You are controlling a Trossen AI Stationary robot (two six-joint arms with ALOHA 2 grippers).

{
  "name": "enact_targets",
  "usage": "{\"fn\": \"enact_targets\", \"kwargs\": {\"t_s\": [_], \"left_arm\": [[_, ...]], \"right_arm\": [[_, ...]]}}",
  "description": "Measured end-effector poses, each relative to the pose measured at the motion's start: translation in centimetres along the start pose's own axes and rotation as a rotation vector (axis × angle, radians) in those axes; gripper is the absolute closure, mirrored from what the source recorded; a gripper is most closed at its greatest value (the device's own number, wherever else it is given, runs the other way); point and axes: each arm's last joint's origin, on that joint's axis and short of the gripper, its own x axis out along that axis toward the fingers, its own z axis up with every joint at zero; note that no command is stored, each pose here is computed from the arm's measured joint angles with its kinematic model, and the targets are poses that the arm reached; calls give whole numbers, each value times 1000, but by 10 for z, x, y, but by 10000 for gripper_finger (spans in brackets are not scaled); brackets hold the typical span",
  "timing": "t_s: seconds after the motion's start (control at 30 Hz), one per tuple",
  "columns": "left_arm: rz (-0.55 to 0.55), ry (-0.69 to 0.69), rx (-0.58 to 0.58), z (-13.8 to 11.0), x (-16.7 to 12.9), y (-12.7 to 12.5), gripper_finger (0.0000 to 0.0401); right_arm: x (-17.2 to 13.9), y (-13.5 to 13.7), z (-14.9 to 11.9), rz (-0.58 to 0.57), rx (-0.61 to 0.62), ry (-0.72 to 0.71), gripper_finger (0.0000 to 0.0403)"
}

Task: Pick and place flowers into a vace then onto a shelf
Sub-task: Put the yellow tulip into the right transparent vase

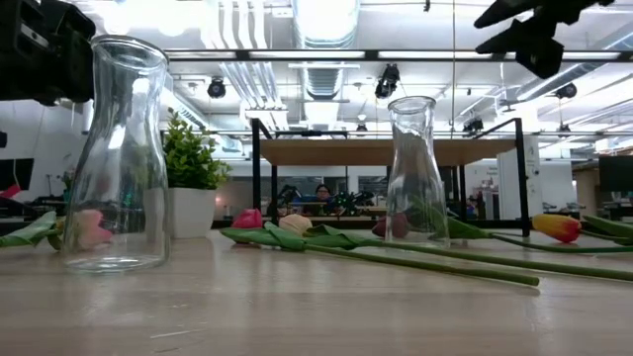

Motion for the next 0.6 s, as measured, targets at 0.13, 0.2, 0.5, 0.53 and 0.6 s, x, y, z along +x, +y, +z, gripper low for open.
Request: {"fn": "enact_targets", "kwargs": {"t_s": [0.13,0.2,0.5,0.53,0.6], "left_arm": [[0,-27,-1,3,0,0,350],[-1,-35,-1,3,0,0,350],[-1,-33,-1,3,0,0,350],[-1,-39,-1,4,0,0,350],[-1,-50,-2,5,0,0,350]], "right_arm": [[5,9,5,-98,24,87,248],[8,13,7,-108,45,103,248],[12,18,6,-188,132,195,251],[12,15,4,-214,146,210,253],[14,11,-2,-266,182,240,255]]}}
